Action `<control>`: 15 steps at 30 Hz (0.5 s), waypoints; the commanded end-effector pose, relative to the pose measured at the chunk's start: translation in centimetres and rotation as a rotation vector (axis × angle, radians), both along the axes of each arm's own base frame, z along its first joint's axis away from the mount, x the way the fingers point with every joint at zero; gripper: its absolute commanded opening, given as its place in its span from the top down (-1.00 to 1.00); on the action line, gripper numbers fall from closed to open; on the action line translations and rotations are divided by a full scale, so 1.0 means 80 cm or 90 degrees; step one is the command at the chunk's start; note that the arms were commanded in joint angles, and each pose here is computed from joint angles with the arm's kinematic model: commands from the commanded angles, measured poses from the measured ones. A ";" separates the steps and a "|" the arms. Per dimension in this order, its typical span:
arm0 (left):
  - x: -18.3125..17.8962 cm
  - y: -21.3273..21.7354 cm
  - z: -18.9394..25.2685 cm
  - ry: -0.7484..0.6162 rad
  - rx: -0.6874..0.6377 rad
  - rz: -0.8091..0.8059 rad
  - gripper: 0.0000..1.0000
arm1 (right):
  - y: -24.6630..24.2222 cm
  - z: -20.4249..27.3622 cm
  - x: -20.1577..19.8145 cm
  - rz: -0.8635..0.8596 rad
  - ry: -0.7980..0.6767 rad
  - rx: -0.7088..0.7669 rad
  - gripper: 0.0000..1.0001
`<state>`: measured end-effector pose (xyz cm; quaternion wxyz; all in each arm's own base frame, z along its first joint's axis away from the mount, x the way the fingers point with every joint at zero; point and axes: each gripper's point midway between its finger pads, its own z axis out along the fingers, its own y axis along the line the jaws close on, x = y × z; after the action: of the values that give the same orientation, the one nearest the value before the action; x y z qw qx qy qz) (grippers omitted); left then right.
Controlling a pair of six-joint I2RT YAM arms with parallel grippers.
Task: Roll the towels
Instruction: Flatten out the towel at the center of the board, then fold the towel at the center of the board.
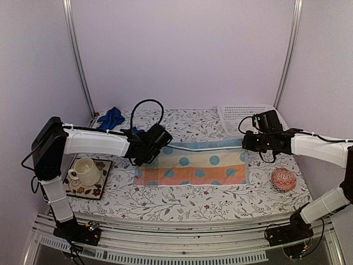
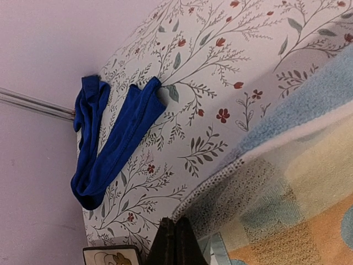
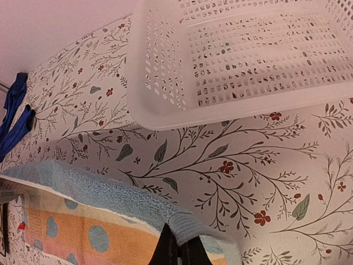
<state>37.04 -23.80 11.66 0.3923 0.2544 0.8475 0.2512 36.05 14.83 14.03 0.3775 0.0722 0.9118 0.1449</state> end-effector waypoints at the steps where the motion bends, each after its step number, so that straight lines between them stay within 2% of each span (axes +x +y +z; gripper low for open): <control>1: 0.027 0.003 0.032 -0.071 -0.001 0.015 1.00 | 0.015 0.027 0.034 0.017 -0.050 0.025 0.96; 6: 0.019 0.011 0.025 -0.069 0.001 0.014 1.00 | 0.027 0.021 0.027 0.054 -0.031 0.056 0.96; 12: -0.012 0.014 0.011 -0.040 -0.028 -0.009 1.00 | 0.028 0.008 -0.004 0.086 0.008 0.068 0.96; 15: -0.030 0.018 -0.005 -0.016 -0.014 -0.016 1.00 | 0.023 -0.001 -0.016 0.092 0.033 0.055 0.95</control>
<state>36.06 -22.26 11.51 0.4094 0.2571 0.8371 0.2562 36.26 16.87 14.21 0.3589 0.0416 0.9098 0.2044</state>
